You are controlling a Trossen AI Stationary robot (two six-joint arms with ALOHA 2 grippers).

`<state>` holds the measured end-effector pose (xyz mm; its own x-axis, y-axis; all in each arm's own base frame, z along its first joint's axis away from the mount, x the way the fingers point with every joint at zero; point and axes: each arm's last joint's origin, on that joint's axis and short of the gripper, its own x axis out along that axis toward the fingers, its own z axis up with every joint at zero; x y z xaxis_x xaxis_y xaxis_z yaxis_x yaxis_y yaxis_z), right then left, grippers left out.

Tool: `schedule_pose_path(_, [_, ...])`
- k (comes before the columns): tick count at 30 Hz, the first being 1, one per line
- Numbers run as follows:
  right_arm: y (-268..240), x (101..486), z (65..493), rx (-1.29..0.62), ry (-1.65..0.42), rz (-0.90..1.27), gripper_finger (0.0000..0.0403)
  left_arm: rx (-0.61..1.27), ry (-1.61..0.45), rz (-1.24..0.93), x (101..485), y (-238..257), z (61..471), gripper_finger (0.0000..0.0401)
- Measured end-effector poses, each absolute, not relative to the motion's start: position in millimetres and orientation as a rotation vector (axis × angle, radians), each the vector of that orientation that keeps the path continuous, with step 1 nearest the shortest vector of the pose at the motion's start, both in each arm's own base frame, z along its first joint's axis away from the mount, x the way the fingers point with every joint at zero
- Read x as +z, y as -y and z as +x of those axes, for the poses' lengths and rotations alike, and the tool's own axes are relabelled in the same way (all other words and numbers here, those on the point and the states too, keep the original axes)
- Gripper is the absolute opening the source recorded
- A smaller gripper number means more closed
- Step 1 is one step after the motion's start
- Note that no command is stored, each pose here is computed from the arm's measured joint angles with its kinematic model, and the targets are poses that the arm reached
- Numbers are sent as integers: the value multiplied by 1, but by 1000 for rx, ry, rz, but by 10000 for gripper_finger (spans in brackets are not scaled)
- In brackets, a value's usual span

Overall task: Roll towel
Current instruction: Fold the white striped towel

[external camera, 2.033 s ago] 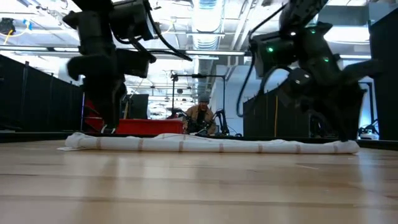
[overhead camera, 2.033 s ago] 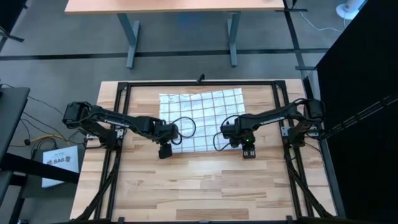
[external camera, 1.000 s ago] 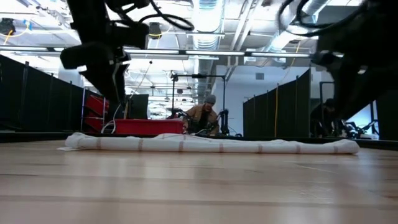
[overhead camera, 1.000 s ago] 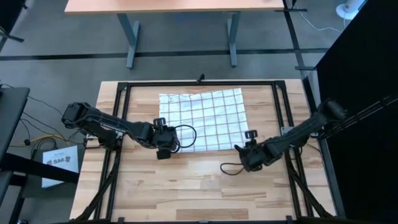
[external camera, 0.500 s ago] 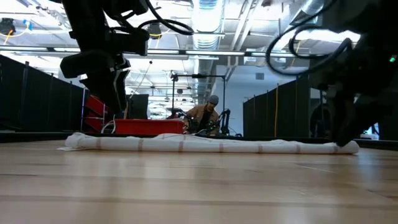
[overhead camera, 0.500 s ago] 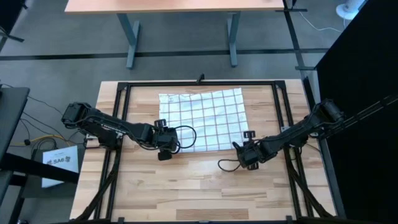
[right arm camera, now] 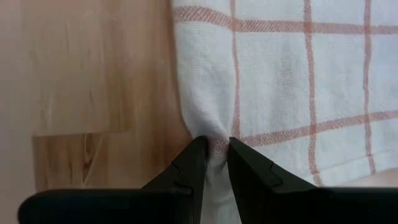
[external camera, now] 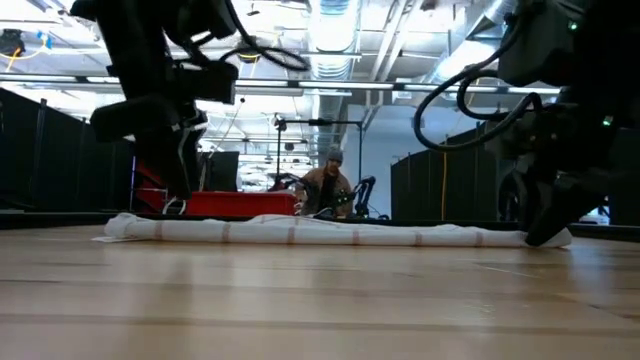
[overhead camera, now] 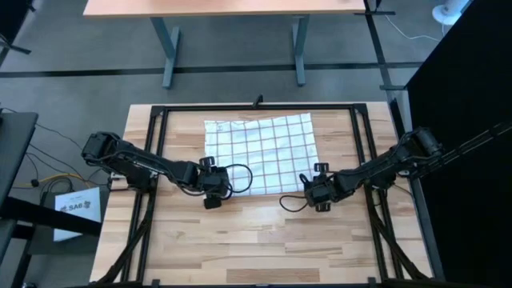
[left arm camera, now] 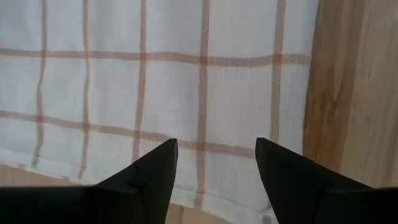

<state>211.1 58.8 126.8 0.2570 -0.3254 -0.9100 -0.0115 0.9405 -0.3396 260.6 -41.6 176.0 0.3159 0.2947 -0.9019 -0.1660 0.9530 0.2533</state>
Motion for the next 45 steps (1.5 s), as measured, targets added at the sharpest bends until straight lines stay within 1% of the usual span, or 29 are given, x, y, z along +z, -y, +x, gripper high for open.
schedule_pose_path(11, [-58, 126, 211, -218, -1305, -296, 57, 287, -1280, 78, 151, 47, 270, 203])
schedule_pose_path(18, [-58, 126, 211, -217, -1307, -295, 57, 212, -1273, 12, 160, 53, 270, 203])
schedule_pose_path(26, [-58, 126, 211, -217, -1308, -294, 57, 163, -1274, 47, 162, 63, 269, 203])
schedule_pose_path(31, [-58, 126, 211, -217, -1305, -293, 57, 184, -1319, 72, 146, 64, 274, 203])
schedule_pose_path(41, [-58, 126, 211, -215, -1308, -295, 56, 245, -1372, 81, 127, 65, 278, 148])
schedule_pose_path(45, [-57, 126, 210, -216, -1318, -299, 54, 253, -1375, 72, 126, 69, 276, 71])
